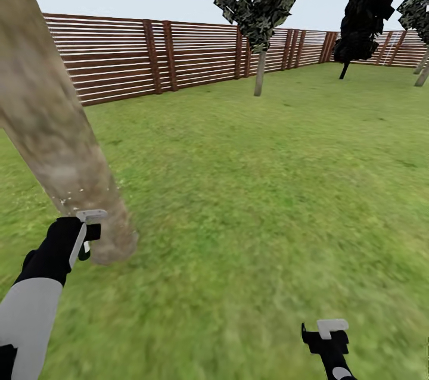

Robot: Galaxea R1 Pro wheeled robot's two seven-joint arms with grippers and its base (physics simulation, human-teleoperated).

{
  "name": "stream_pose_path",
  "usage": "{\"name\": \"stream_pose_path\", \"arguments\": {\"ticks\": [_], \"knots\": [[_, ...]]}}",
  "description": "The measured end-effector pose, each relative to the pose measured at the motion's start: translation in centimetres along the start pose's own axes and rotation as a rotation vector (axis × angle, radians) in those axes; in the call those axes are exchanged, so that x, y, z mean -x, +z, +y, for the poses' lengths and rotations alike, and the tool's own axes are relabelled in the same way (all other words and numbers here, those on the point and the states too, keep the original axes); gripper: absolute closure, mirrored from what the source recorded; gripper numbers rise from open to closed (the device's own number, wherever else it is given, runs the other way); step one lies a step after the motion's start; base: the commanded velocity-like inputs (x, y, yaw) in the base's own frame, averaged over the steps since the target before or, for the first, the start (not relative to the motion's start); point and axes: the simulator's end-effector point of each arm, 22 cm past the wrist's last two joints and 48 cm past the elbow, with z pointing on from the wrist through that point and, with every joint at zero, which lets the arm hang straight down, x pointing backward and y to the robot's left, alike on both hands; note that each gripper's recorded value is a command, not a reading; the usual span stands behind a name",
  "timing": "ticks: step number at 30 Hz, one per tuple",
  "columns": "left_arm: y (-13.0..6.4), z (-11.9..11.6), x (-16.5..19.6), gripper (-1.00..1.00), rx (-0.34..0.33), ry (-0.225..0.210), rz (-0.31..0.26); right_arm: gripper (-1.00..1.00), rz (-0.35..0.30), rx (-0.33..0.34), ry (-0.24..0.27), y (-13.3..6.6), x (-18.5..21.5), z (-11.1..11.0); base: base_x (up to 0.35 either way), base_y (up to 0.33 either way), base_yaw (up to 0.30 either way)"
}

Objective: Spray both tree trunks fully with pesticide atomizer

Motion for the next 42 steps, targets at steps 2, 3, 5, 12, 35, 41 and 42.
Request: {"name": "stream_pose_path", "arguments": {"ticks": [2, 3, 5, 12, 35, 41, 42], "knots": [[1.5, 0.4, -3.0, 1.0, 0.009, 0.011, 0.068, -1.0, 0.001, 0.0, 0.0, 0.0, 0.0, 0.0, 0.007, -0.271, 0.237], [1.7, 0.3, -3.3, 1.0, 0.006, 0.01, 0.069, -1.0, 0.001, 0.0, 0.0, 0.0, 0.0, 0.0, 0.002, -0.272, 0.265], [1.8, 0.2, -3.0, 1.0, 0.005, 0.01, 0.053, -1.0, 0.001, 0.0, 0.0, 0.0, 0.0, 0.0, 0.001, -0.273, 0.273], [2.4, -0.3, -2.5, 1.0, 0.0, 0.006, -0.002, -1.0, 0.0, 0.0, -0.001, 0.0, 0.0, 0.0, 0.019, -0.273, 0.237], [4.7, -0.2, -5.4, 1.0, -0.003, -0.02, -0.023, -1.0, 0.001, 0.0, 0.0, 0.0, 0.0, 0.0, 0.159, -0.239, 0.102], [4.6, -0.3, -5.2, 1.0, -0.004, -0.019, -0.025, -1.0, 0.001, -0.003, 0.001, 0.0, 0.0, -0.1, 0.001, -0.273, 0.002], [4.6, -0.3, -5.2, 1.0, -0.004, -0.018, -0.026, -1.0, 0.001, -0.002, 0.0, 0.0, 0.0, -0.1, 0.0, -0.274, 0.0]]}}
